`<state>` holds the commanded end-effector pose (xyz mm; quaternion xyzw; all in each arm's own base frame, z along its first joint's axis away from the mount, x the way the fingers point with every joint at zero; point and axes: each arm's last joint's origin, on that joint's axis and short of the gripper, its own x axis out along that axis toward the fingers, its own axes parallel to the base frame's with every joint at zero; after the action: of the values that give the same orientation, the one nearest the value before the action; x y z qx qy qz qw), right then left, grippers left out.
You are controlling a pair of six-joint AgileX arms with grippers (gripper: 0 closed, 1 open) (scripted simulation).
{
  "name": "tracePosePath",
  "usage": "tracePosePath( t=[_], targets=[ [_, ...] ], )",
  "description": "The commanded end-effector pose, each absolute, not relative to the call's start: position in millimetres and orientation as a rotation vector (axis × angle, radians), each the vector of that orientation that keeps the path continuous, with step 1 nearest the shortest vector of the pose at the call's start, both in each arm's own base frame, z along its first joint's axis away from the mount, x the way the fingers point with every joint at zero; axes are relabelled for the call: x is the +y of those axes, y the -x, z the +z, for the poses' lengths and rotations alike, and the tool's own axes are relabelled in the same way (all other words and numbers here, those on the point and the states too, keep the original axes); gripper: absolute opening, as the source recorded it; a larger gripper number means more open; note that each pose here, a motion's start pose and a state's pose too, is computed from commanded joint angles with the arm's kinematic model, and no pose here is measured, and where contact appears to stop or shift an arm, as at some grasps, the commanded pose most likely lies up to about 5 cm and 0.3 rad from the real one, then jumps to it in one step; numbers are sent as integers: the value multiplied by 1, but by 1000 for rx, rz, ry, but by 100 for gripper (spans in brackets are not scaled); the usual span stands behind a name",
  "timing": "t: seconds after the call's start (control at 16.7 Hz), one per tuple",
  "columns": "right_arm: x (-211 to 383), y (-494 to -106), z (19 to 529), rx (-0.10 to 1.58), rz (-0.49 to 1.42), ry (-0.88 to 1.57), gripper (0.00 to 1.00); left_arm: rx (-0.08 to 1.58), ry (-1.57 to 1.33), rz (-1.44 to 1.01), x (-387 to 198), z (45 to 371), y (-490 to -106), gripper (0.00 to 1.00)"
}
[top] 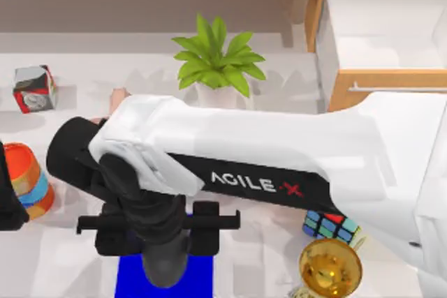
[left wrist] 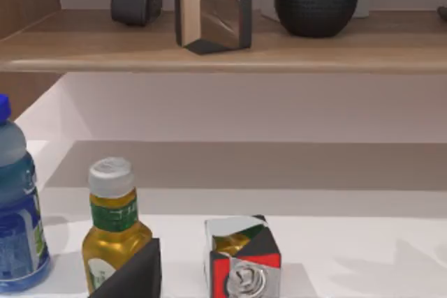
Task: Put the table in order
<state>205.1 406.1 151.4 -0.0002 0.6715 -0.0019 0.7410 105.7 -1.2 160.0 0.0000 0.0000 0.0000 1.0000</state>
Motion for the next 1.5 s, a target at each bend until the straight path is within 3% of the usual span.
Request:
tracePosePath(
  t=[0.9,1.5],
  targets=[
    [408,-213,135,1468,-16,-12,0,0,0,0,-1,160,-106,100],
    [408,-213,135,1468,-16,-12,75,0,0,0,-1,160,-106,100]
  ],
)
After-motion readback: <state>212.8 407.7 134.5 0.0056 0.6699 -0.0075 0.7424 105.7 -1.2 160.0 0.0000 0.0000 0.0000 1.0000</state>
